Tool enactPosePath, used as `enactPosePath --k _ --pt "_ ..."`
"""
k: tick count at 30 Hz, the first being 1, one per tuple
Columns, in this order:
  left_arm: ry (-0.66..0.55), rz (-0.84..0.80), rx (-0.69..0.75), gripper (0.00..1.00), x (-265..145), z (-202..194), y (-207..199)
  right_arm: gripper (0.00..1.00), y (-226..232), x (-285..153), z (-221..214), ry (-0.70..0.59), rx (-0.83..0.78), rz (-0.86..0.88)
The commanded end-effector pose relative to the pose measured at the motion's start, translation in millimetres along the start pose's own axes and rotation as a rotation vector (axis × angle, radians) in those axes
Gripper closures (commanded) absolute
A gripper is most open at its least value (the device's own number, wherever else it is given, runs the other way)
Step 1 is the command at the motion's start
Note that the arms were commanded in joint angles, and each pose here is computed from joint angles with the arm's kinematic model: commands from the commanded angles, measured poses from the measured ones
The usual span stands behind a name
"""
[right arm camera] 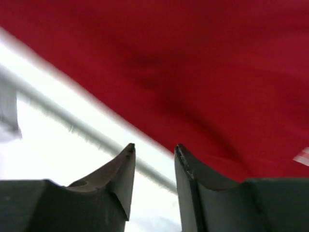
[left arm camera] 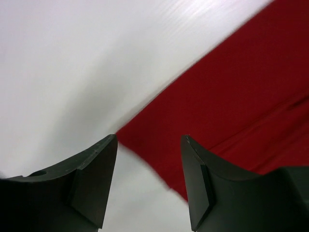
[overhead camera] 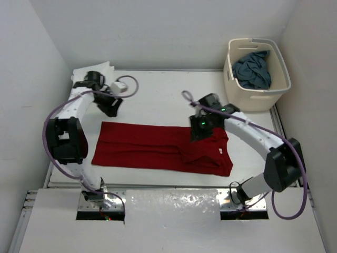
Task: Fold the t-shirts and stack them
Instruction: Fold the other side of the tshirt into a rectangle
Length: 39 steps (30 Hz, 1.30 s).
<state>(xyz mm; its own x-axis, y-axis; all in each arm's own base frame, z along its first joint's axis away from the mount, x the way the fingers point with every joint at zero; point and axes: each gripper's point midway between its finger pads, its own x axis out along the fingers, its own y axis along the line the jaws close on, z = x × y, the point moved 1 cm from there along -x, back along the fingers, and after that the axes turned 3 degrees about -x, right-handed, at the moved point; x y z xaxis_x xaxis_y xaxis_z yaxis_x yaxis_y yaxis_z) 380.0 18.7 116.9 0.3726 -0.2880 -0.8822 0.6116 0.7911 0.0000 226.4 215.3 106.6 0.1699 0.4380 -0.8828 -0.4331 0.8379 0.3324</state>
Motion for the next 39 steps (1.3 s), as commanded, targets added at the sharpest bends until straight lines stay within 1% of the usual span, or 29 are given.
enactPosePath --k 1,2,3,4,5,6,7,8,10,12,16,20,21,23,25,27,31,32,34,35,36,37,38,39 --pt "-0.153 -0.132 0.244 0.47 -20 70 -81 0.67 -52 -22 -10 -0.04 0.149 -0.097" --pt "-0.187 -0.203 0.284 0.47 -17 85 -110 0.71 -71 -23 -14 -0.046 0.177 -0.165" --pt "-0.196 -0.243 0.3 0.47 -17 92 -126 0.8 -79 -13 -24 -0.039 0.188 -0.172" --pt "-0.196 -0.275 0.324 0.47 -15 96 -140 0.84 -83 -6 -26 -0.042 0.206 -0.169" --pt "-0.181 -0.297 0.372 0.47 -10 101 -161 0.87 -80 6 -35 -0.025 0.234 -0.132" --pt "-0.155 -0.303 0.388 0.47 0 101 -169 0.88 -79 13 -20 -0.085 0.222 -0.103" --pt "-0.13 -0.287 0.419 0.47 6 103 -177 0.91 -80 22 -19 -0.079 0.227 -0.095" --pt "-0.118 -0.283 0.399 0.47 11 102 -179 0.92 -80 25 -14 -0.092 0.235 -0.088" --pt "-0.139 -0.281 0.378 0.47 18 106 -180 0.95 -83 31 -7 -0.116 0.225 -0.097" --pt "-0.127 -0.281 0.34 0.47 25 98 -181 0.97 -83 37 -17 -0.109 0.245 -0.098" --pt "-0.097 -0.261 0.327 0.47 32 86 -179 0.98 -76 52 -55 -0.033 0.255 -0.084" --pt "-0.082 -0.223 0.308 0.47 33 78 -168 1.0 -65 60 -76 0.013 0.232 -0.063" --pt "-0.082 -0.218 0.303 0.47 31 78 -166 1.0 -65 59 -86 0.046 0.228 -0.07" --pt "-0.087 -0.205 0.286 0.47 29 77 -158 1.0 -61 54 -93 0.052 0.203 -0.082" --pt "-0.093 -0.194 0.274 0.47 27 76 -152 1.0 -62 49 -108 0.076 0.211 -0.111" --pt "-0.092 -0.181 0.262 0.47 26 75 -144 1.0 -65 40 -109 0.044 0.212 -0.153" --pt "-0.083 -0.155 0.24 0.47 27 71 -133 1.0 -70 36 -118 0.041 0.203 -0.193" --pt "-0.081 -0.135 0.224 0.47 27 70 -125 1.0 -71 39 -123 0.06 0.21 -0.196" --pt "-0.097 -0.096 0.147 0.47 25 71 -110 1.0 -73 39 -125 0.086 0.201 -0.207" --pt "-0.123 -0.07 0.07 0.47 18 70 -87 0.98 -77 35 -117 0.073 0.205 -0.221" --pt "-0.152 -0.055 -0.014 0.47 13 71 -72 0.94 -77 27 -93 0.021 0.184 -0.219" --pt "-0.169 -0.014 -0.11 0.47 5 62 -43 0.87 -86 19 -76 -0.025 0.205 -0.238" --pt "-0.183 0.031 -0.159 0.46 -2 60 -24 0.79 -90 10 -58 -0.068 0.181 -0.246" --pt "-0.185 0.076 -0.21 0.46 -3 55 -6 0.5 -92 -1 -27 -0.123 0.166 -0.258"
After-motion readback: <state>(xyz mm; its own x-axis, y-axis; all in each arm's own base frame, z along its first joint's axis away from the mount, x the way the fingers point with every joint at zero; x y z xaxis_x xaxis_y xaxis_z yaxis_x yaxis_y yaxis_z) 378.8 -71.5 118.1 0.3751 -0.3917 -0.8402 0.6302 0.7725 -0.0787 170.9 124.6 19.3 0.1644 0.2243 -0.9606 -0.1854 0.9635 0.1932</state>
